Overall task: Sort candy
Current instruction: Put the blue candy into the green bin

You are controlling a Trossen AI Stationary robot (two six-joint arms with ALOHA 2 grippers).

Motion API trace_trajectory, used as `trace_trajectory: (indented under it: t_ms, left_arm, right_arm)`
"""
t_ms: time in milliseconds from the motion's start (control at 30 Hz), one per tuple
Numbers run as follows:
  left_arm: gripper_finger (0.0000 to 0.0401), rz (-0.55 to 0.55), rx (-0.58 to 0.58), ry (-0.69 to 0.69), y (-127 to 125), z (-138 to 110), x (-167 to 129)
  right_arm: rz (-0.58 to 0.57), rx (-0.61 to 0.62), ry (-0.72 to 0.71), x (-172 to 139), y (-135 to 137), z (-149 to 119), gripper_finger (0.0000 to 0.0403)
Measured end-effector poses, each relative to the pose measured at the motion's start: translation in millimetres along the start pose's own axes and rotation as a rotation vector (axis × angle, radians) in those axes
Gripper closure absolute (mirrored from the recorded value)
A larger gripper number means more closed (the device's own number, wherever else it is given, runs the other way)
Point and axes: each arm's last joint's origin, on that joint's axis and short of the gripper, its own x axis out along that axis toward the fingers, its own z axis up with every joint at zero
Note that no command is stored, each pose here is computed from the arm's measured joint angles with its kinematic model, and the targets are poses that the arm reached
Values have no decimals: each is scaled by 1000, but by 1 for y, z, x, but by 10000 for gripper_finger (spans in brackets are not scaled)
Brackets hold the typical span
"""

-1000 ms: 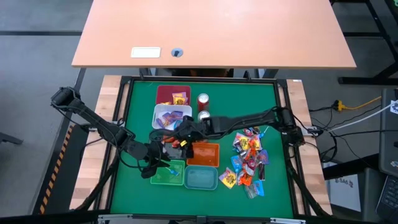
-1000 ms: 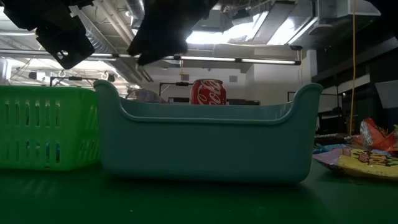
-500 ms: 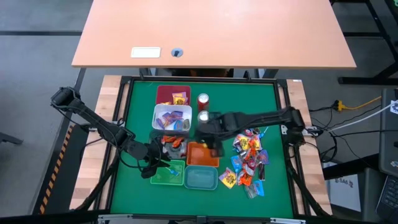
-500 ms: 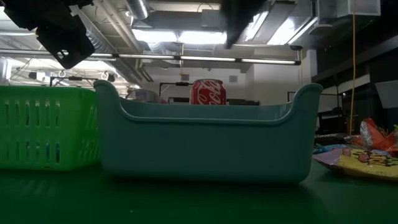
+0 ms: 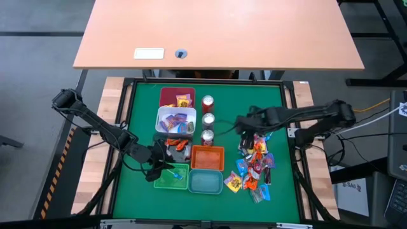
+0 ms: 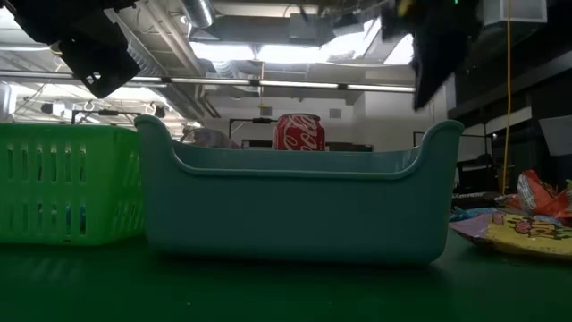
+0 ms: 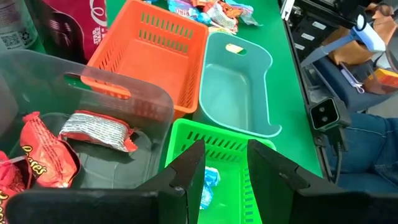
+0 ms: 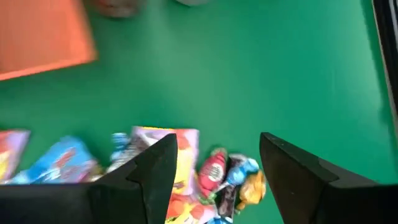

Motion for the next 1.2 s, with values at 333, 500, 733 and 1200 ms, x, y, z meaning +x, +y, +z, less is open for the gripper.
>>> trace_trajectory:
  t_ms: [333,500,733,1200]
  left_arm:
    - [293,-2,-1,-2,0,0,0]
    - [293,-4,-2,-4,0,0,0]
    - [293,-4,-2,-5,0,0,0]
    - [293,-4,-2,-4,0,0,0]
  right_arm:
    - [-101,419,129,65,-51,-55,175]
    - [-42,503,150,92,-58,-68,175]
    - [-22,582,58,103,-59,-66,175]
    - [-35,571,137,118,-56,-80,246]
